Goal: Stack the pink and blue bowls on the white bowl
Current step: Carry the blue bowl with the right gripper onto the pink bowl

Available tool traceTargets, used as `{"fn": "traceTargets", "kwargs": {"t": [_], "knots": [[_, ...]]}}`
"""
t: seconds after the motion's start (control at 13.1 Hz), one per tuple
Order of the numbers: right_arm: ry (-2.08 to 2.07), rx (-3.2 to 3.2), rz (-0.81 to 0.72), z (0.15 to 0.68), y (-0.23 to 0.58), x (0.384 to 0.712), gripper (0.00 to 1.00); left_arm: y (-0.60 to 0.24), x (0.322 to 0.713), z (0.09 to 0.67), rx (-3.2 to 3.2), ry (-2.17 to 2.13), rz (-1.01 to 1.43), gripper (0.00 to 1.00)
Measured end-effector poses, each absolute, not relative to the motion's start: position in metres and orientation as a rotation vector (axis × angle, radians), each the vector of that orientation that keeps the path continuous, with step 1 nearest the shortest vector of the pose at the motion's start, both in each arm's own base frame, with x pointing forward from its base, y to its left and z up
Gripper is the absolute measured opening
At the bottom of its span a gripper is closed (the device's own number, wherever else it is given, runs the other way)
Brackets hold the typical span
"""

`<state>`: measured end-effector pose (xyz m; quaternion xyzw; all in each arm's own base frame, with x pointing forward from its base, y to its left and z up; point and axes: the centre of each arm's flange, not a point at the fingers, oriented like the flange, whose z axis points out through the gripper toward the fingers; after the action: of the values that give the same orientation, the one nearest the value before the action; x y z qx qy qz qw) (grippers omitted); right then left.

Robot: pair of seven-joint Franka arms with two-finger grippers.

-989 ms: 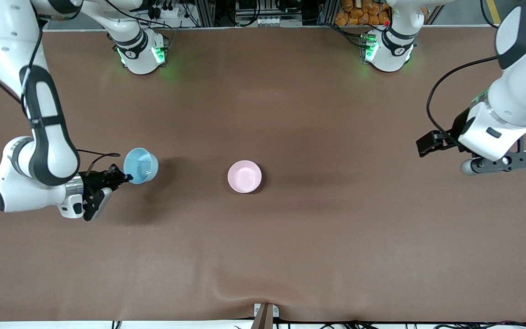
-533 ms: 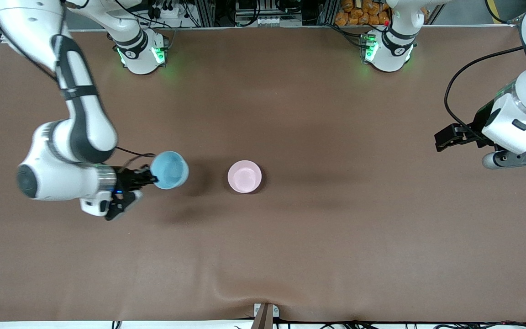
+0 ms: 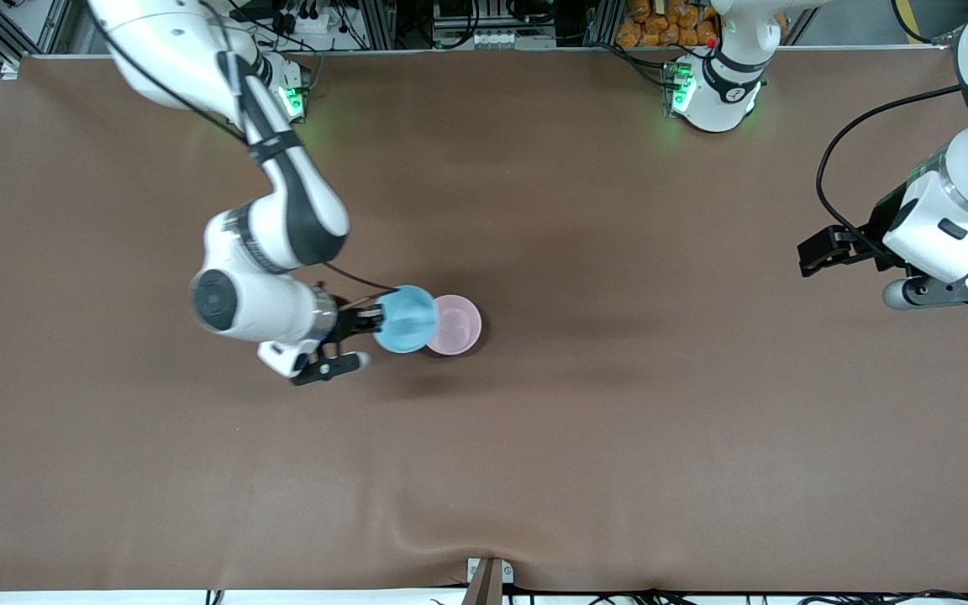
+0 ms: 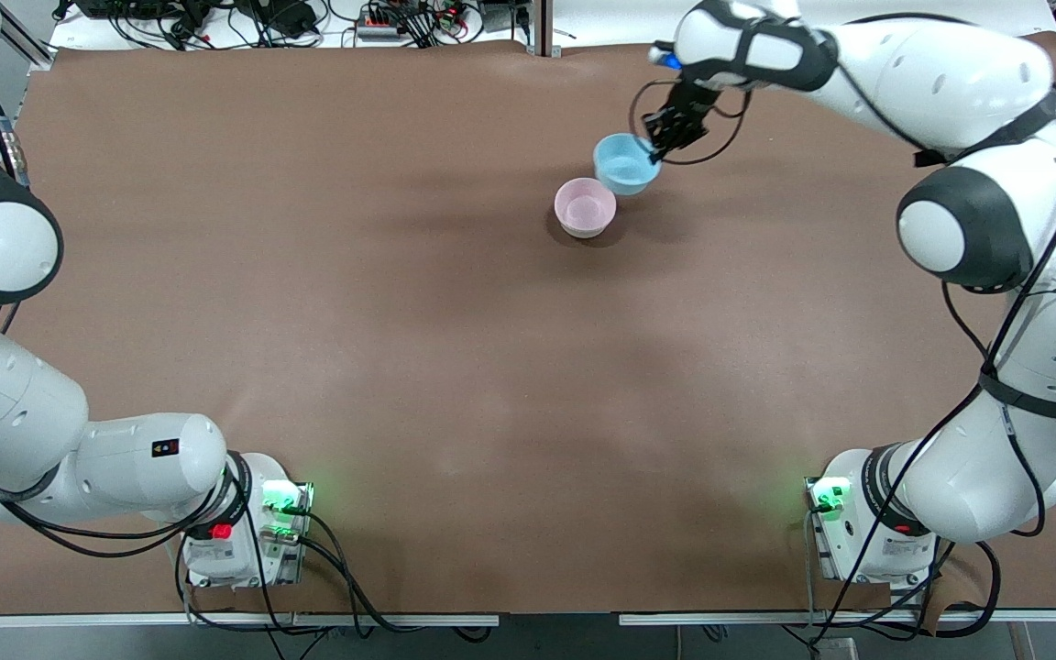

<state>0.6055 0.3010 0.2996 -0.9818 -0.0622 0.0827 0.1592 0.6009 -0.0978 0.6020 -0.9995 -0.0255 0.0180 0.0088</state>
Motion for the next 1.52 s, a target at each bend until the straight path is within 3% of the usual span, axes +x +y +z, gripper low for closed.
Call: {"fn": "traceTargets", "kwargs": {"t": [0.46, 1.37, 1.52], "knots": [[0.057, -2.849, 0.277, 0.27, 0.336, 0.59, 0.02, -0.071, 0.601, 0.609, -3.122, -0.054, 0.037, 1.0], [0.073, -2.861, 0.287, 0.252, 0.345, 0.585, 0.03, -0.068, 0.595, 0.612, -3.115, -0.061, 0.076, 1.0], [0.077, -2.862, 0.291, 0.25, 0.346, 0.585, 0.19, -0.067, 0.594, 0.615, -3.114, -0.065, 0.067, 1.0]]}}
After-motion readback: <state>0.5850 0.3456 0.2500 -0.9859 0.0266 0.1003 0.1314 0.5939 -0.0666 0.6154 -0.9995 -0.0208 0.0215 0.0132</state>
